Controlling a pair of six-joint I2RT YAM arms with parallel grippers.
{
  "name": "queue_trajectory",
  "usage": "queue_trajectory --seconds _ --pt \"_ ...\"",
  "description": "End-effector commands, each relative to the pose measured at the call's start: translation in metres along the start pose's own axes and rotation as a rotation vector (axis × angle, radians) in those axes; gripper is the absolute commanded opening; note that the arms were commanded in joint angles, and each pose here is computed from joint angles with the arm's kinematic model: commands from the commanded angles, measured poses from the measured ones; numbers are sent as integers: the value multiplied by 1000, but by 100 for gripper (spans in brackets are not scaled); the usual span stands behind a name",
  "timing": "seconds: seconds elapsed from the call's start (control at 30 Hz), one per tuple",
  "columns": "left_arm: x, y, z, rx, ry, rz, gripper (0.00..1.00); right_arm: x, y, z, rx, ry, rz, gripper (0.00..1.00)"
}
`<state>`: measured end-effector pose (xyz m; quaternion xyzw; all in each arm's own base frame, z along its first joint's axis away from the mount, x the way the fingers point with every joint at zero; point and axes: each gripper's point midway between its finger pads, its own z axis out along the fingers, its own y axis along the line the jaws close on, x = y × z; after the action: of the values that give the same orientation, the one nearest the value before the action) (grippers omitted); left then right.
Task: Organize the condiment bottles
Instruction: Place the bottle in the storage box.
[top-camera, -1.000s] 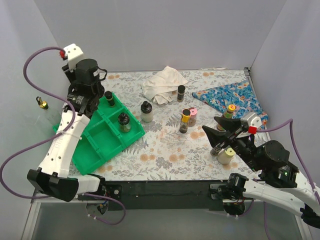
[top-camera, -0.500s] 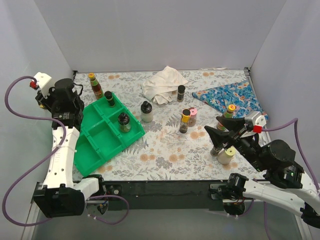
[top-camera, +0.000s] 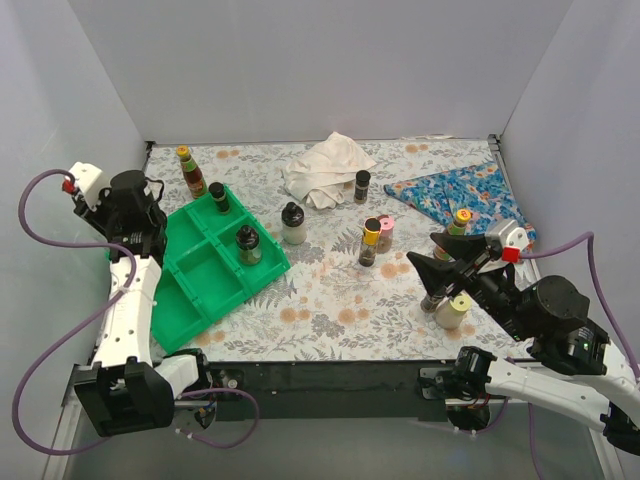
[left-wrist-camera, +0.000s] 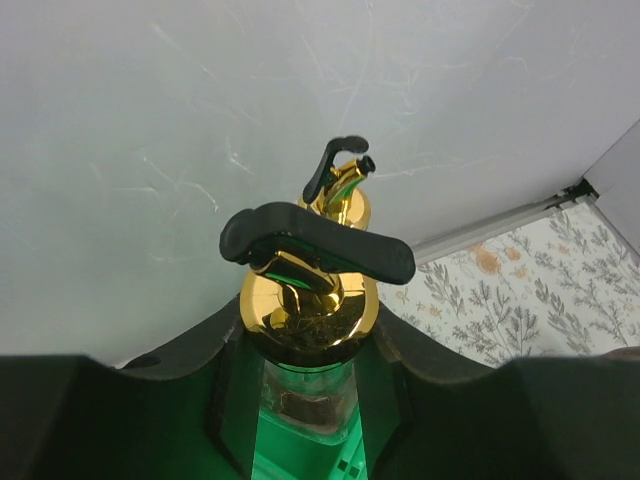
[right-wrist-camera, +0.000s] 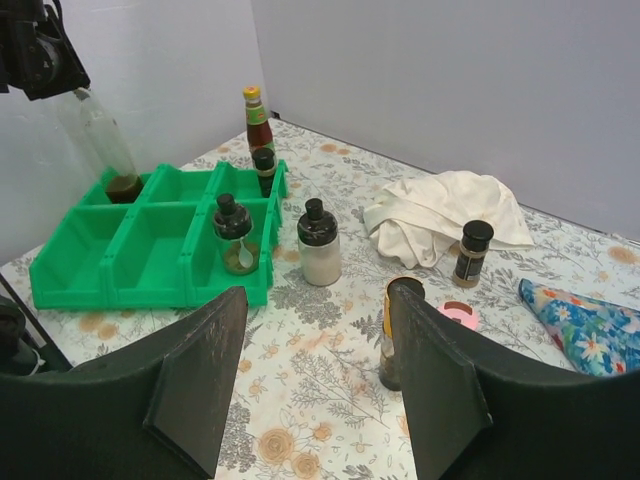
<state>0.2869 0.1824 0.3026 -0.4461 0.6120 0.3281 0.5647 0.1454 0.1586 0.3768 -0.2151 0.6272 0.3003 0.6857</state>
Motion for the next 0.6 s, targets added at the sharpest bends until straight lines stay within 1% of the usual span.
queue_trajectory --seconds 0.0,0.23,0.27,0.4,0.47,0.5,0.57 --pt "-10 1 -2 5 -41 -122 0 -14 3 -1 -15 -29 29 67" --pt "25 5 1 6 -4 -116 0 -13 5 0 -21 -26 30 67" --pt "29 6 1 2 2 -124 1 -13 5 0 -21 -26 28 67" --pt "47 7 2 2 29 -101 16 -13 4 -1 -18 -30 31 68" --pt "55 8 3 -2 42 -79 19 -12 3 -2 -18 -28 34 67" --pt "56 8 3 -3 44 -75 25 -13 3 -3 -18 -33 34 67" --pt "57 10 3 -5 49 -67 32 -13 2 -4 -13 -33 36 67"
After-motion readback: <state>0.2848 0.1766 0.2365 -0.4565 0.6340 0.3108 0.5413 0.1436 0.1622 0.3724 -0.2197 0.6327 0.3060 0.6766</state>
